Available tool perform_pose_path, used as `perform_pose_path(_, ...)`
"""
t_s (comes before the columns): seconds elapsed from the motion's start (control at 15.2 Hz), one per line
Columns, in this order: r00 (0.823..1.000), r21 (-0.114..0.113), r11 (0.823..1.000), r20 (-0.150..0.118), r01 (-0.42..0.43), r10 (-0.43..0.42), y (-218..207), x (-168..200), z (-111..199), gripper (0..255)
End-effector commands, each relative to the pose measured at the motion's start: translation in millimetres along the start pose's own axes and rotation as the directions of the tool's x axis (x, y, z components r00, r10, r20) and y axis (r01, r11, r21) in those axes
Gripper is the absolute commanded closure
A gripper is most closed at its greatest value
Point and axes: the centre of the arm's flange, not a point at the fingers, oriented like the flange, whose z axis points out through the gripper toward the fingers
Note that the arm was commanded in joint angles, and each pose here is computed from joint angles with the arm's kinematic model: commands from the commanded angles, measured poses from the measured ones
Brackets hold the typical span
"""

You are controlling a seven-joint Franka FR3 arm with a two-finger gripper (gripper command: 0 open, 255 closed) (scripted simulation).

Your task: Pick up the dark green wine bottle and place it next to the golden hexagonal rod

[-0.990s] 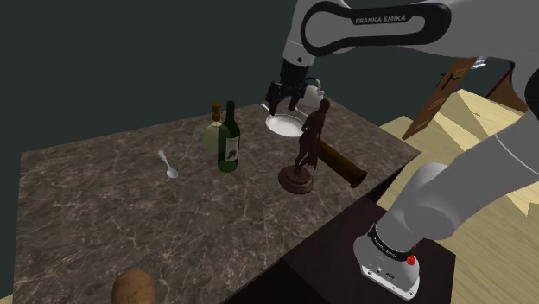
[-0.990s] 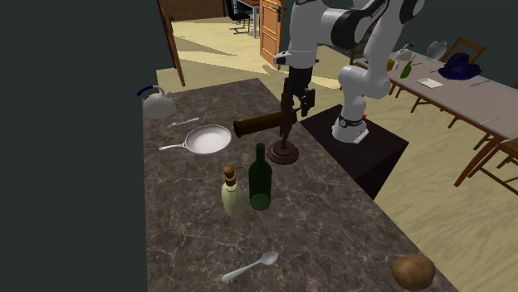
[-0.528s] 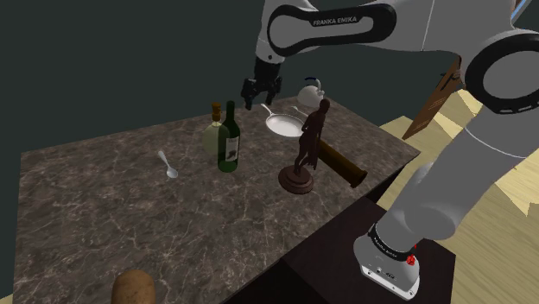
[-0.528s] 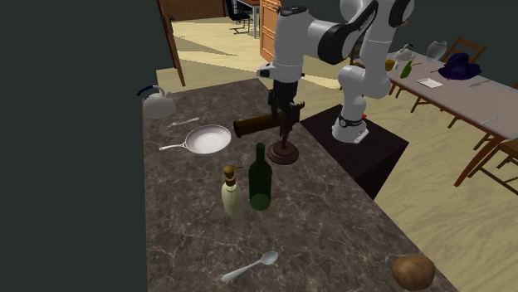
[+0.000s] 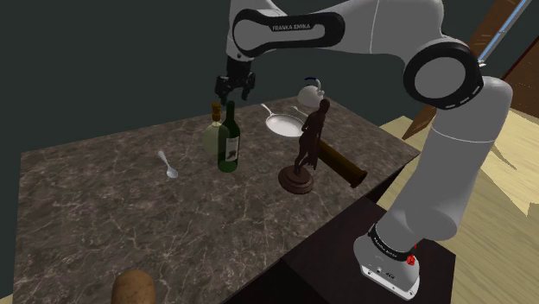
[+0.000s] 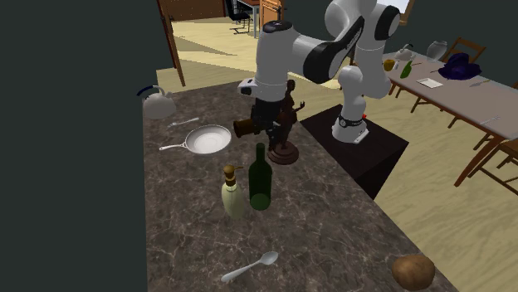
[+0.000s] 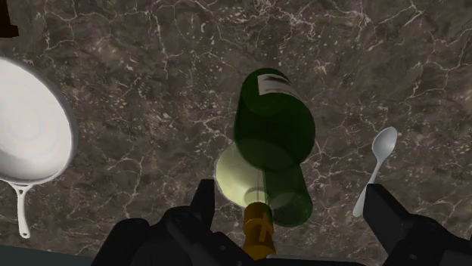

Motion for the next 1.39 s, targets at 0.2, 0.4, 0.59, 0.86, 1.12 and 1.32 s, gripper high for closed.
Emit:
perform_pose_path(0.2,1.000,-0.003,1.000,-0.003,0.002,-0.002,-2.7,7.9,23.1,0)
perform_pose_path(0.4,1.000,-0.003,1.000,-0.003,0.002,-0.002,-2.7,8.0,42.0,0)
perform_pose_path(0.59,1.000,-0.003,1.000,-0.003,0.002,-0.002,-2.7,8.0,42.0,0)
perform_pose_path(0.86,1.000,-0.003,1.000,-0.003,0.002,-0.002,-2.7,8.0,42.0,0)
perform_pose_path(1.12,1.000,-0.003,1.000,-0.003,0.002,-0.002,-2.7,8.0,42.0,255)
perform_pose_path(1.32,1.000,-0.003,1.000,-0.003,0.002,-0.002,-2.7,7.9,42.1,255)
